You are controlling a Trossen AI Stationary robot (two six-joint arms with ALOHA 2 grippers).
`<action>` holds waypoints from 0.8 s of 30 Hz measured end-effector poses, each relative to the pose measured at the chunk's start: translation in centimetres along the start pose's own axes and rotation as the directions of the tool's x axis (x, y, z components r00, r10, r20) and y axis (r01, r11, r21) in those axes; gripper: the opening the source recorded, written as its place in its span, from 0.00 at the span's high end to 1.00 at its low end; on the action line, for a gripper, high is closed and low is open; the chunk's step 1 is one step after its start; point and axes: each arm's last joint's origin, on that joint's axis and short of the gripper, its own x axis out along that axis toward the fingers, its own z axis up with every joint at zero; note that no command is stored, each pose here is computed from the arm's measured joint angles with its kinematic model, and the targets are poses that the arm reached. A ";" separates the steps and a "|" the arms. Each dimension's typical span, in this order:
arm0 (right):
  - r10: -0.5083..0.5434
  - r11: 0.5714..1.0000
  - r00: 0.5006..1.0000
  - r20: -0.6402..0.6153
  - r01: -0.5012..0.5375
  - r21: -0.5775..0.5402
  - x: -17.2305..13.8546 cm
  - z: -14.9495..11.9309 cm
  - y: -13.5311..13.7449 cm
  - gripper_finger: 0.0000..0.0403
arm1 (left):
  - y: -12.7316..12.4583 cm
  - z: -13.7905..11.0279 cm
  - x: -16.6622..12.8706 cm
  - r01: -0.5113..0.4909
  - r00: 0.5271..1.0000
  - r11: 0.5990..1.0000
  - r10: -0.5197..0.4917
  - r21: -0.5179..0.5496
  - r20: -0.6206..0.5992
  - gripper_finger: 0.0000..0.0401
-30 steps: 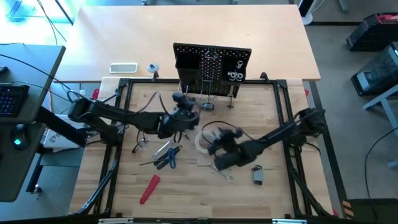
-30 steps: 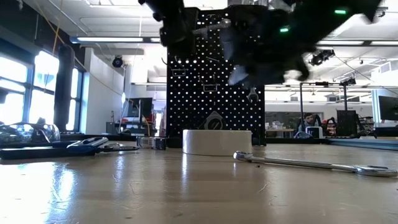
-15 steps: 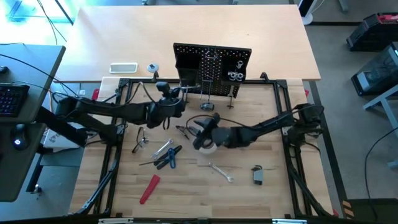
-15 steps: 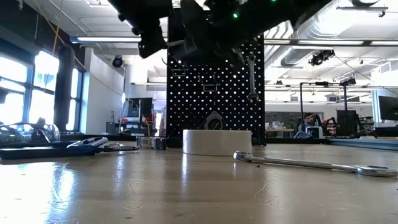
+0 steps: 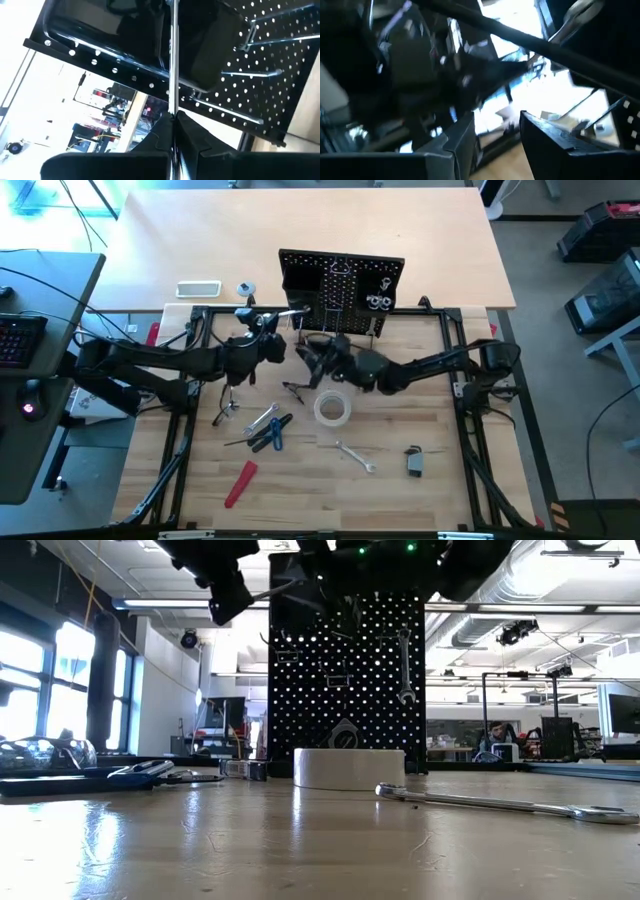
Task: Hang tools onto peg board
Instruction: Hang the silver wrench on the peg board
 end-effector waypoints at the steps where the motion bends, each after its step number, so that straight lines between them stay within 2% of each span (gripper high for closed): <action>1: -0.002 1.000 1.000 0.020 0.002 0.005 0.1 0.3 -0.2 0.63 | 0.0 0.1 0.1 -0.004 1.000 1.000 0.004 -0.007 0.003 1.00; 13: -0.061 0.990 0.991 0.116 0.045 0.137 1.0 1.7 -2.4 0.63 | -1.0 1.3 -0.6 0.002 0.998 1.000 0.000 -0.032 0.062 1.00; 24: -0.035 0.989 0.988 0.151 0.012 0.148 1.0 2.2 -2.3 0.63 | -1.9 1.8 -0.9 0.008 0.997 1.000 -0.006 -0.029 0.076 1.00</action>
